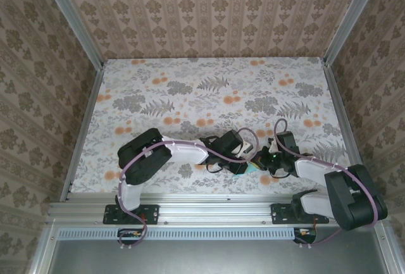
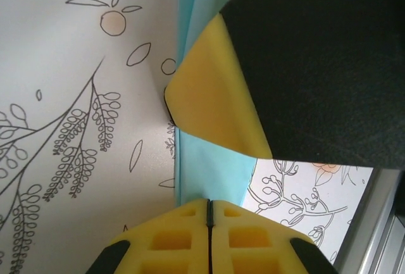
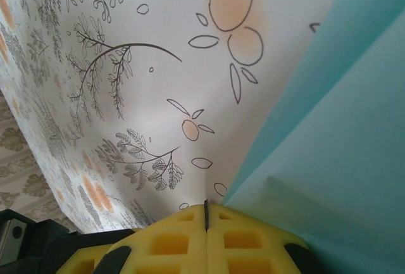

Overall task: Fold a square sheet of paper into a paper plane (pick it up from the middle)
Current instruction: Fold the wing for the fifth time at the center of the table.

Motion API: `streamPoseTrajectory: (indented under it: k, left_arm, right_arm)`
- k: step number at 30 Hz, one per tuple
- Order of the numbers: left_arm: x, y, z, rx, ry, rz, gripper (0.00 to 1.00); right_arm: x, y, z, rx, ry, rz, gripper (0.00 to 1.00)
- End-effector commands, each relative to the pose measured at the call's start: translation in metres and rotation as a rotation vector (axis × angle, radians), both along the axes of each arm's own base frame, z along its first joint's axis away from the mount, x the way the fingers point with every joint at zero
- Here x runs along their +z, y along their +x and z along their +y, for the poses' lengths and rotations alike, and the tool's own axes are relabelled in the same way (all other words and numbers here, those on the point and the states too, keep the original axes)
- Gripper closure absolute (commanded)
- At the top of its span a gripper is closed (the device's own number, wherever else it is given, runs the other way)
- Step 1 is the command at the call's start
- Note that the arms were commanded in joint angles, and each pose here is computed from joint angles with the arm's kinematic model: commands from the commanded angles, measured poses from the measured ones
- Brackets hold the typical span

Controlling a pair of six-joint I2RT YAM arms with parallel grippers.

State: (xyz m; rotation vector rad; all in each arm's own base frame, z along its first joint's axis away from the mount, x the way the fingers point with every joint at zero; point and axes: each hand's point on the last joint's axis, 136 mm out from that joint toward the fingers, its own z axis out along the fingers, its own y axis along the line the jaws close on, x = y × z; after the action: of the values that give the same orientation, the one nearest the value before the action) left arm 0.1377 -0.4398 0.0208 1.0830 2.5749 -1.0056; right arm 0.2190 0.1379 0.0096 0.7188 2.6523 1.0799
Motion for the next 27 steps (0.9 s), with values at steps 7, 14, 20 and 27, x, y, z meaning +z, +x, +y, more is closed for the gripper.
streamPoseTrajectory:
  k: [7,14,20,27]
  left_arm:
    - [0.007,-0.012,0.030,0.011,0.114,0.005,0.77]
    - [0.033,0.002,0.023,0.087,0.013,0.070,0.82]
    - [0.023,0.005,0.017,0.101,0.019,0.128,0.93]
    - [0.013,-0.007,0.012,0.064,0.022,0.154,0.98]
  right_arm:
    - [-0.041,-0.040,-0.034,-0.001,-0.250,0.165,1.00]
    - [-0.042,-0.040,-0.034,0.008,-0.266,0.164,1.00]
    - [-0.042,-0.041,-0.034,0.012,-0.276,0.163,1.00]
    - [-0.042,-0.041,-0.034,0.009,-0.281,0.163,1.00]
